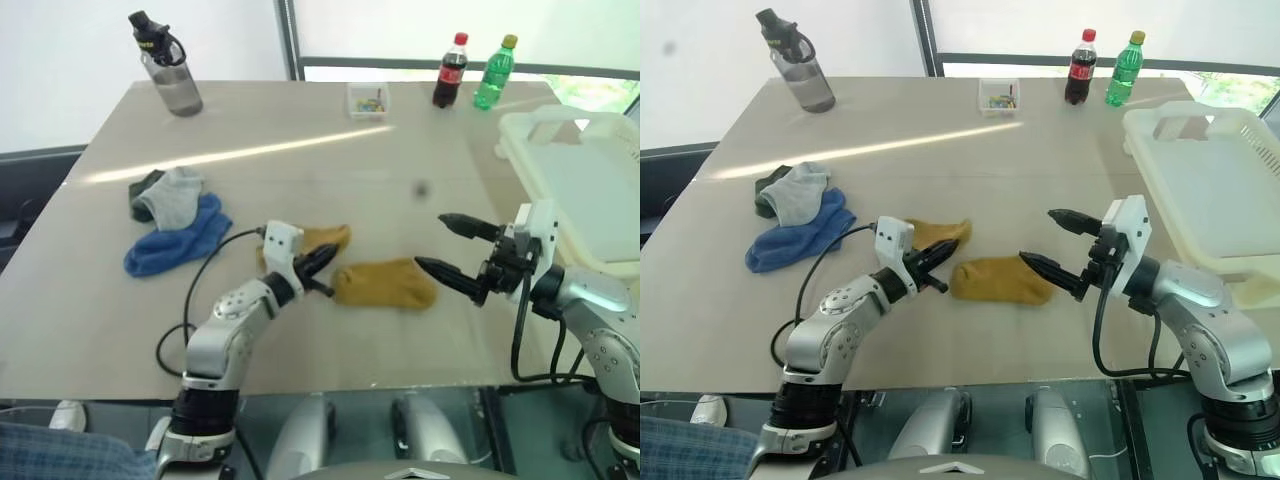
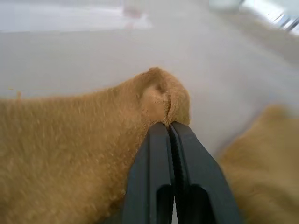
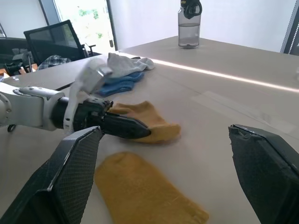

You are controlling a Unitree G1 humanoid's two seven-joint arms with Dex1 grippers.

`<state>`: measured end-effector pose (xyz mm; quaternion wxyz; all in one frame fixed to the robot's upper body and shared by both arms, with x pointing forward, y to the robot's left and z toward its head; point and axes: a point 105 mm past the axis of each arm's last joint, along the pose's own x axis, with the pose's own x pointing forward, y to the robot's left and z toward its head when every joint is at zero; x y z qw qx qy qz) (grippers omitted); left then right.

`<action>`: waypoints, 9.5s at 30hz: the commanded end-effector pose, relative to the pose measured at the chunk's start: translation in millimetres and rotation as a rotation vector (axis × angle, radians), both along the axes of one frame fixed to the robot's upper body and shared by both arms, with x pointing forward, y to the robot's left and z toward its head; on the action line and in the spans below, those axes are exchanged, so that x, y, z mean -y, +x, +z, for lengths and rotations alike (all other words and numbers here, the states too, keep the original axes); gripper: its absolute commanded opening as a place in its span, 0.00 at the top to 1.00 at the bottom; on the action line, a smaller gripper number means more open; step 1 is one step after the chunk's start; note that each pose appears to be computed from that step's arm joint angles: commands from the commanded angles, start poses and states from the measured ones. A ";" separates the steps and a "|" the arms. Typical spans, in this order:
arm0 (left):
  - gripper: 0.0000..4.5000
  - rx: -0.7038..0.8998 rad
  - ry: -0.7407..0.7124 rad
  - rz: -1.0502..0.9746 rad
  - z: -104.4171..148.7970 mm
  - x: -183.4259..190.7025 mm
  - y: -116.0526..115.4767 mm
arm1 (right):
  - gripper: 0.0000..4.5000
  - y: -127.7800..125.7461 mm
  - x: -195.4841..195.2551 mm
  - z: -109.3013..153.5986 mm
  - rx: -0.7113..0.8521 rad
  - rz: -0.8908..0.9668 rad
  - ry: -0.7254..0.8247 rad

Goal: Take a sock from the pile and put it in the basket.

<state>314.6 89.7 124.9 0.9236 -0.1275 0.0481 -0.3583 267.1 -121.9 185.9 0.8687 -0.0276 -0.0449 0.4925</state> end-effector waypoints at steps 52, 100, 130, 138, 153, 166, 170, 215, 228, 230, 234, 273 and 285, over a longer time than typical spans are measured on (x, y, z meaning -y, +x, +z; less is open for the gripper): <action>0.98 -0.302 -0.173 0.765 -26.4 -139.9 1.0 | 0.00 59.6 -141.2 -49.6 -0.298 0.029 -0.243; 1.00 -0.365 -0.497 0.337 17.0 -44.9 -49.3 | 0.99 9.9 -57.1 -6.5 -0.366 0.058 -0.233; 0.44 -0.532 -0.459 0.134 -7.8 -20.7 -69.1 | 1.00 -2.4 -15.7 -26.4 -0.421 -0.116 -0.313; 0.44 -0.532 -0.473 0.185 -13.2 -40.0 -60.0 | 1.00 -1.5 -12.9 -28.1 -0.425 -0.126 -0.315; 0.44 -0.599 -0.504 0.090 -17.1 -16.7 -49.9 | 1.00 -0.5 -17.2 -27.3 -0.420 -0.130 -0.306; 0.44 -0.625 -0.546 0.141 -15.8 -25.0 -42.4 | 1.00 -0.6 -19.1 -27.8 -0.421 -0.134 -0.299; 0.44 -0.629 -0.564 0.140 -14.6 -24.9 -40.1 | 1.00 -0.7 -19.5 -28.2 -0.422 -0.135 -0.297; 1.00 -0.371 -0.422 -0.025 -2.7 -11.8 -58.0 | 1.00 7.8 4.6 -39.9 -0.052 -0.173 -0.517; 1.00 -0.491 -0.396 0.028 -29.0 -13.8 -56.0 | 1.00 18.7 7.6 -57.9 -0.108 -0.201 -0.555; 1.00 -0.499 -0.401 0.033 -30.0 -13.6 -55.2 | 1.00 18.4 7.0 -60.4 -0.122 -0.196 -0.557; 1.00 -0.501 -0.409 0.046 -30.6 -14.0 -53.9 | 0.84 14.5 -0.7 -57.6 -0.180 -0.173 -0.484; 1.00 -0.511 -0.392 0.042 -30.5 -14.4 -55.3 | 0.99 -1.6 8.9 -52.7 -0.659 -0.211 -0.189; 1.00 -0.515 -0.394 0.046 -30.5 -14.4 -55.8 | 0.99 -4.2 15.5 -61.0 -0.904 -0.168 -0.026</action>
